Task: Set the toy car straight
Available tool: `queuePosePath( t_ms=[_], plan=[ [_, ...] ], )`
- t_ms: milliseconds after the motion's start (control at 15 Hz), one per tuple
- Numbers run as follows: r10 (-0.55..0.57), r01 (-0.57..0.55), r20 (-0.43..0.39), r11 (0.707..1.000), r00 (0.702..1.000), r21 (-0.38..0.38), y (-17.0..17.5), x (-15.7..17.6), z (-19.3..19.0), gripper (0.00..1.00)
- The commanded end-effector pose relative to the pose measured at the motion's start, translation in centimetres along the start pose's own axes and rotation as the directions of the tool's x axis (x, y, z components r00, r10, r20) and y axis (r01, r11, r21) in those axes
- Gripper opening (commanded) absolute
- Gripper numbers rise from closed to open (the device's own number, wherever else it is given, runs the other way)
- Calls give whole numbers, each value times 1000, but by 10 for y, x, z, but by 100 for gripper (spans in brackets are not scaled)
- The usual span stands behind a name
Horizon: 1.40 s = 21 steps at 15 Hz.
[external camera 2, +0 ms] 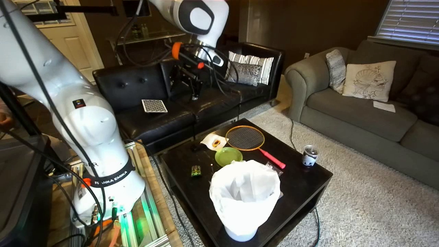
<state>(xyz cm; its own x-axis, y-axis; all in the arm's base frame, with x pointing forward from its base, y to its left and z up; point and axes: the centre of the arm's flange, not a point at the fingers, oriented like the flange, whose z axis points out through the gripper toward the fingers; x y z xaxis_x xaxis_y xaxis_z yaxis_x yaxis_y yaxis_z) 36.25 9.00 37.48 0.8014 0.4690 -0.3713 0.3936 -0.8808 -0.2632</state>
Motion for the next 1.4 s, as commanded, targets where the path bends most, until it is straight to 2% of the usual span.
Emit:
queuePosePath(
  t_ms=[0,333,467,533,600,1067,1333],
  plan=[
    [-93,99,70,990,993,-99,-5,59,42,100],
    [-180,168,-33,961,983,-222,-17,105,79,100],
    [-219,205,-29,947,975,-249,-21,111,82,100],
    [-228,229,32,943,973,-241,-23,108,77,100],
    [-200,192,-14,956,980,-223,-20,101,84,100],
    [-211,207,7,951,977,-228,-22,103,81,100],
    [-248,228,-25,922,968,-312,-34,133,114,100]
  ],
)
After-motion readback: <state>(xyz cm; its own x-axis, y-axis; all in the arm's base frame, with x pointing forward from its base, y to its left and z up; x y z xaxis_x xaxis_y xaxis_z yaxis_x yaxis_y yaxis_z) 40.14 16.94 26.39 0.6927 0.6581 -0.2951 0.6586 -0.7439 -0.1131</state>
